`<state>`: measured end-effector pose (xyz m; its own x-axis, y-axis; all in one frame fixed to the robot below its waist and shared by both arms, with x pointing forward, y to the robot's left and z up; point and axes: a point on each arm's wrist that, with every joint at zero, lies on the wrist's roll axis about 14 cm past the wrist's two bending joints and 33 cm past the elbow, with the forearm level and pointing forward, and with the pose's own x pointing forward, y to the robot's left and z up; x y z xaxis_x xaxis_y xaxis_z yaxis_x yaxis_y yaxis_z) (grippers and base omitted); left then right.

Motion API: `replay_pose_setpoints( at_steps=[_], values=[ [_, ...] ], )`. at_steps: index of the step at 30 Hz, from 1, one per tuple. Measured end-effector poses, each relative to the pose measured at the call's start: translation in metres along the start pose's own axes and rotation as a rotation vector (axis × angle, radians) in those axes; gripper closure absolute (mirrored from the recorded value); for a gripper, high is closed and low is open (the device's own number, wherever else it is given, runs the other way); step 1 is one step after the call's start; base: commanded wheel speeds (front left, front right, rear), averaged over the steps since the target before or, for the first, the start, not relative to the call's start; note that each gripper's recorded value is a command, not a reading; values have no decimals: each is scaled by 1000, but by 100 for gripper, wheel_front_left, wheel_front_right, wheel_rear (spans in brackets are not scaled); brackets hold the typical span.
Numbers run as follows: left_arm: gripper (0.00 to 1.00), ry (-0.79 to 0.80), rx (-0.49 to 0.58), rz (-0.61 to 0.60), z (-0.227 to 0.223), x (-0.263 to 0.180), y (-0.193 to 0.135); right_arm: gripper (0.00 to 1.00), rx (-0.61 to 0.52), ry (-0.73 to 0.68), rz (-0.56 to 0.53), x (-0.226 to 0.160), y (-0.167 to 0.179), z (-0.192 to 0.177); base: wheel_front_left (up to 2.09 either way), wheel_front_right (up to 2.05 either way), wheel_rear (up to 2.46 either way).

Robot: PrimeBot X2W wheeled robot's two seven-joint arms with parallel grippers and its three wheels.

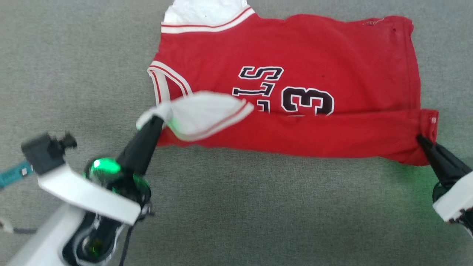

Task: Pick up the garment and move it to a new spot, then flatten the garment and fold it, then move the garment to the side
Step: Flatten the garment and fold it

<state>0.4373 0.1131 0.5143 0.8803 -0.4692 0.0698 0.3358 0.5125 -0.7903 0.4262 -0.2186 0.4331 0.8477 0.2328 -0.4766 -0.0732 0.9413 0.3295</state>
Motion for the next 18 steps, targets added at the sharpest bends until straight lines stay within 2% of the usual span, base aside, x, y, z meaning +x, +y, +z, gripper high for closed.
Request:
replay_pose_setpoints(
  at_steps=[8,18],
  values=[
    [100,29,11,29,6,43,32,100,36,13,-31,26,-12,-13,0,0,0],
    [100,95,30,149,-15,61,88,100,56,8,-68,42,-25,-26,0,0,0]
  ],
)
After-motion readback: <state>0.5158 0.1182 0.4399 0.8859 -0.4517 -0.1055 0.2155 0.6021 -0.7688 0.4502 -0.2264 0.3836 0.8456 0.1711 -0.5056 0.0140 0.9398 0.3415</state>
